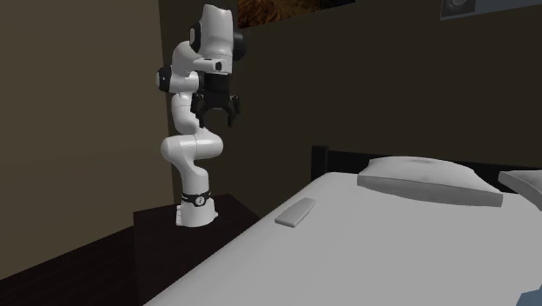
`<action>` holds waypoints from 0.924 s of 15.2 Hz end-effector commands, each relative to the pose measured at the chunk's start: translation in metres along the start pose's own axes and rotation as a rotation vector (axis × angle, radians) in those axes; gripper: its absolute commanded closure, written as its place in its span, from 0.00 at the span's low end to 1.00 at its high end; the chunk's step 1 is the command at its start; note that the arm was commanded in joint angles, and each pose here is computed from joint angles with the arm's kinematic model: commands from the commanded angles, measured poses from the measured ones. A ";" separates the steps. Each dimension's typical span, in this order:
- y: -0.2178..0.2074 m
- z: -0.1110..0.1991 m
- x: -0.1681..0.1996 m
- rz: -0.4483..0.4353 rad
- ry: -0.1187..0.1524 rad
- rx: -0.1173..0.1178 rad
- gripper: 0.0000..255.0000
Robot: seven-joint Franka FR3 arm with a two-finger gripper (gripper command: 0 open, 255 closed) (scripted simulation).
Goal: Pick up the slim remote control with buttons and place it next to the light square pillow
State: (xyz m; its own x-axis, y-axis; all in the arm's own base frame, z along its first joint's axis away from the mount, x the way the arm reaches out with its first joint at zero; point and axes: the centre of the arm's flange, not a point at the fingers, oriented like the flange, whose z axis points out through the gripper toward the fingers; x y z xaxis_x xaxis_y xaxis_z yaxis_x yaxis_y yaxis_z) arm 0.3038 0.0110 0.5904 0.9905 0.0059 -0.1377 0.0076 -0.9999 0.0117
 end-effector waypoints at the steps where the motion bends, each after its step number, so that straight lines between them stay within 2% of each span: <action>1: 0.000 0.000 0.000 0.000 0.000 0.000 0.00; 7: -0.058 0.046 0.016 0.237 0.028 0.019 0.00; 14: -0.120 0.098 0.052 0.513 0.061 0.042 0.00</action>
State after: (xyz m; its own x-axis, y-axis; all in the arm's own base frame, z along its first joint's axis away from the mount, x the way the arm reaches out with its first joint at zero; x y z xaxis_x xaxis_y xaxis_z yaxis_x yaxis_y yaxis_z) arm 0.3373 0.1191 0.4933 0.8925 -0.4449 -0.0739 -0.4444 -0.8955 0.0250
